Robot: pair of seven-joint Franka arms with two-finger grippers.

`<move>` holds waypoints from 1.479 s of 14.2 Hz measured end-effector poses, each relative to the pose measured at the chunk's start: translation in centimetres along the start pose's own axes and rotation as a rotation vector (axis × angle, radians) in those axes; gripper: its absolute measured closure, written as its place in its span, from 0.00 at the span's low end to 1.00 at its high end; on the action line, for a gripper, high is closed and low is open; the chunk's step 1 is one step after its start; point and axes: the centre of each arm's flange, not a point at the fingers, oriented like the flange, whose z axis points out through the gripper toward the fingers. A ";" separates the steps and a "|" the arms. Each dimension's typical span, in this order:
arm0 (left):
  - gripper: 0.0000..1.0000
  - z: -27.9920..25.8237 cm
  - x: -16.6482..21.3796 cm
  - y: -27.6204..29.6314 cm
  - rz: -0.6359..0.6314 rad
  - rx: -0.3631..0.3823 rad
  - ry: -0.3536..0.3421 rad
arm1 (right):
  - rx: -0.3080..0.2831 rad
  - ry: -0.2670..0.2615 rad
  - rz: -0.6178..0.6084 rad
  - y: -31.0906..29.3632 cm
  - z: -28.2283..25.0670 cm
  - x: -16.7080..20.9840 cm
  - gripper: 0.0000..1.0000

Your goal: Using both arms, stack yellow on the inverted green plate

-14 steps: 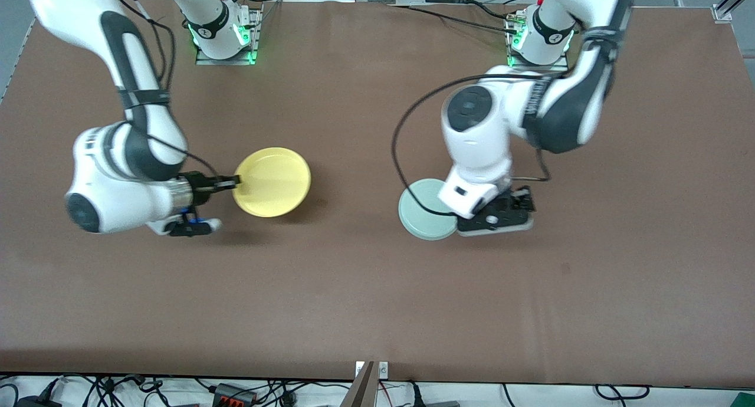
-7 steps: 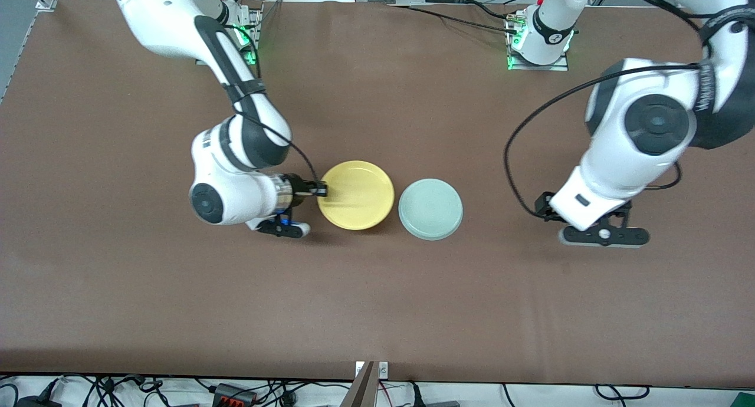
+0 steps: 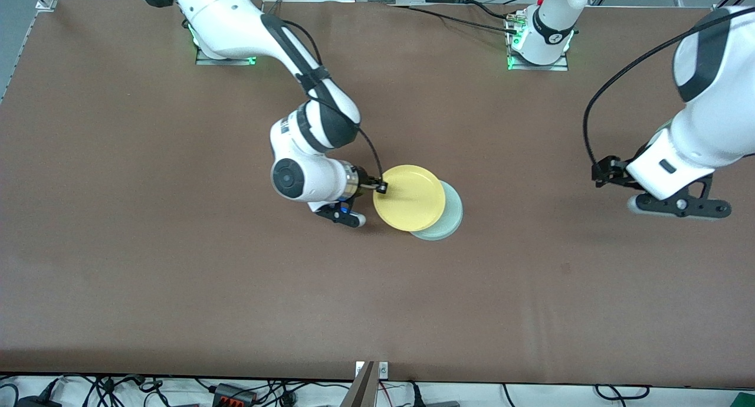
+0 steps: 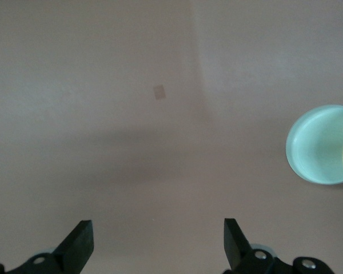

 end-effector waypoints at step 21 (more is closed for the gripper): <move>0.00 -2.7 -6.9 -3.9 0.015 -0.024 0.099 | 0.085 -0.024 0.086 -1.3 6.8 -0.4 0.97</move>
